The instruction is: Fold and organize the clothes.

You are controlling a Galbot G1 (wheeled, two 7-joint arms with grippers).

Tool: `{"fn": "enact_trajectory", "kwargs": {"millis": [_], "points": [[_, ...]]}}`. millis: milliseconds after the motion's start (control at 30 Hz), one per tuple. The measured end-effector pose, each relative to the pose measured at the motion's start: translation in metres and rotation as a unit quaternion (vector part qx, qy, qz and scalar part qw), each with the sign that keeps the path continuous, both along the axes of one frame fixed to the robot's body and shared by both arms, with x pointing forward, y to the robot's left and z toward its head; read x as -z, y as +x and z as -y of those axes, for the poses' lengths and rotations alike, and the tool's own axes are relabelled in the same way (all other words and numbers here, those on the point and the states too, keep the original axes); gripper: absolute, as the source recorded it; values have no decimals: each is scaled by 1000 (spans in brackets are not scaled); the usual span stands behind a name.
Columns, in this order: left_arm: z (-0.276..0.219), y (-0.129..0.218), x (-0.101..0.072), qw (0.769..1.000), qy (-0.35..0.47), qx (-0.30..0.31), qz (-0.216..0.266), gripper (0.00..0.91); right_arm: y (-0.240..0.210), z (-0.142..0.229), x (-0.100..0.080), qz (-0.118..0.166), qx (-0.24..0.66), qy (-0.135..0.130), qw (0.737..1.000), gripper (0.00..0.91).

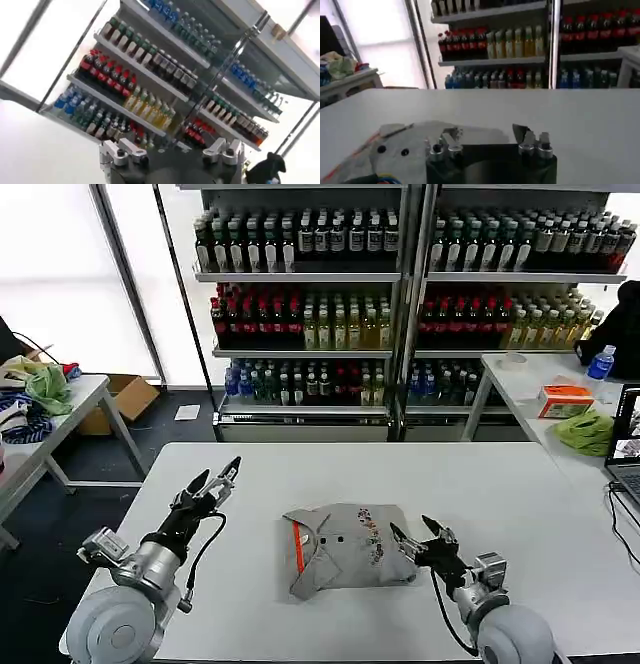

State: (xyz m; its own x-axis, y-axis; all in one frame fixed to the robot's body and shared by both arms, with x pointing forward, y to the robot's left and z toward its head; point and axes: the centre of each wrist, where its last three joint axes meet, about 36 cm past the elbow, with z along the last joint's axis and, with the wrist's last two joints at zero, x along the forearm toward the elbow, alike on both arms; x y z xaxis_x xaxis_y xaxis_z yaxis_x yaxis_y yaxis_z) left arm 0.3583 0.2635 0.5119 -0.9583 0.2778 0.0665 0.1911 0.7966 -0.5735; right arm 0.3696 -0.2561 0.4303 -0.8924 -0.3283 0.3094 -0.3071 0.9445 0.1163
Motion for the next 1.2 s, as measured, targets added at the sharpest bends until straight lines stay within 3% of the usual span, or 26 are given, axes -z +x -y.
{"fn": "enact_trajectory", "kwargs": {"millis": [233, 667, 933, 1100, 1200], "points": [[2, -5, 4, 1000, 3, 2, -3, 907, 15, -42, 15, -10, 18, -4, 1000, 907], [2, -9, 10, 1000, 2, 4, -7, 907, 29, -98, 39, -52, 31, -48, 997, 907], [4, -8, 12, 1000, 0, 10, -8, 907, 20, -107, 33, -71, 40, -75, 994, 907], [5, -6, 11, 1000, 1, 12, -6, 907, 14, -111, 24, -64, 37, -66, 995, 907], [5, -7, 11, 1000, 2, 12, -6, 907, 11, -110, 15, -40, 38, -53, 997, 907]]}}
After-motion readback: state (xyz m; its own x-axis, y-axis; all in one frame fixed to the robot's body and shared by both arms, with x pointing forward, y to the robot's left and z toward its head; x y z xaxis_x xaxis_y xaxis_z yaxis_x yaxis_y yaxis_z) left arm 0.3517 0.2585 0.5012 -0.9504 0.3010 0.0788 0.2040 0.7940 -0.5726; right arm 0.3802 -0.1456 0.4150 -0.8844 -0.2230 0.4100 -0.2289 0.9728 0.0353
